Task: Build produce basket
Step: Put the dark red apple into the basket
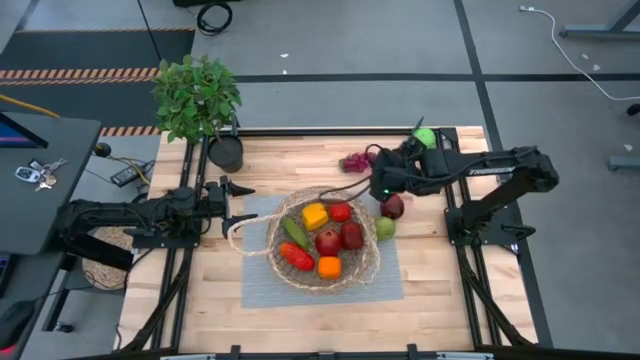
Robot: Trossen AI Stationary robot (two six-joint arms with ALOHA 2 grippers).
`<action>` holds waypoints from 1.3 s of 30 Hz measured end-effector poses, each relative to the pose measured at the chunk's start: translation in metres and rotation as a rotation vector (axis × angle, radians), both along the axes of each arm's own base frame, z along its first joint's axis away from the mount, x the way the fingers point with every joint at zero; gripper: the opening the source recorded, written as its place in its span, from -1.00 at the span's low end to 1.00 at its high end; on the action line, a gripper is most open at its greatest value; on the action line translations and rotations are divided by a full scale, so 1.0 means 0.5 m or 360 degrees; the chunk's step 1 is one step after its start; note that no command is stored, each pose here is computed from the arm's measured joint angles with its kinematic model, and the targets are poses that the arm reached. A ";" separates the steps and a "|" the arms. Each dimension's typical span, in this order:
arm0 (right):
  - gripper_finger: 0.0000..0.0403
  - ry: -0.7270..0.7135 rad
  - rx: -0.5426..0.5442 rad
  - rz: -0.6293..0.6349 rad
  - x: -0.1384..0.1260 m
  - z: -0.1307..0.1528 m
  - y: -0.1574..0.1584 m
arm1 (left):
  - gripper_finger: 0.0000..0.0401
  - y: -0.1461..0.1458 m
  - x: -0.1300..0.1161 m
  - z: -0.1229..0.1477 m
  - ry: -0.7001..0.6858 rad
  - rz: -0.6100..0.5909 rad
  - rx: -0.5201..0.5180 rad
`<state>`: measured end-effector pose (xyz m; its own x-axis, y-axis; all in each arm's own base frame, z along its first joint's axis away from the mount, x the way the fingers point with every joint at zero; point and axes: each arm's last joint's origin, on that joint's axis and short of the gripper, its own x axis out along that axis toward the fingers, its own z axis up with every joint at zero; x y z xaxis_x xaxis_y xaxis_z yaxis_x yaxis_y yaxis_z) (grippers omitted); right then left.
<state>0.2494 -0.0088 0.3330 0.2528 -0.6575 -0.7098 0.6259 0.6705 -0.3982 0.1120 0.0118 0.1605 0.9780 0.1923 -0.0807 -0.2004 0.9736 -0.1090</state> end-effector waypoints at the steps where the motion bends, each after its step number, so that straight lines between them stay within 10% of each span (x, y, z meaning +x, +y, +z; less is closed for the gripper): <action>1: 0.85 -0.0003 0.0019 -0.0013 -0.010 -0.012 0.000 | 0.91 0.000 0.000 0.000 -0.0001 -0.0001 0.0000; 16: 0.86 -0.0265 0.0387 -0.0045 -0.114 -0.144 0.018 | 0.91 0.000 0.000 0.000 -0.0001 -0.0001 0.0001; 39: 0.86 -0.0371 0.0475 -0.0009 -0.145 -0.325 0.022 | 0.91 0.000 0.000 0.000 -0.0001 0.0000 0.0000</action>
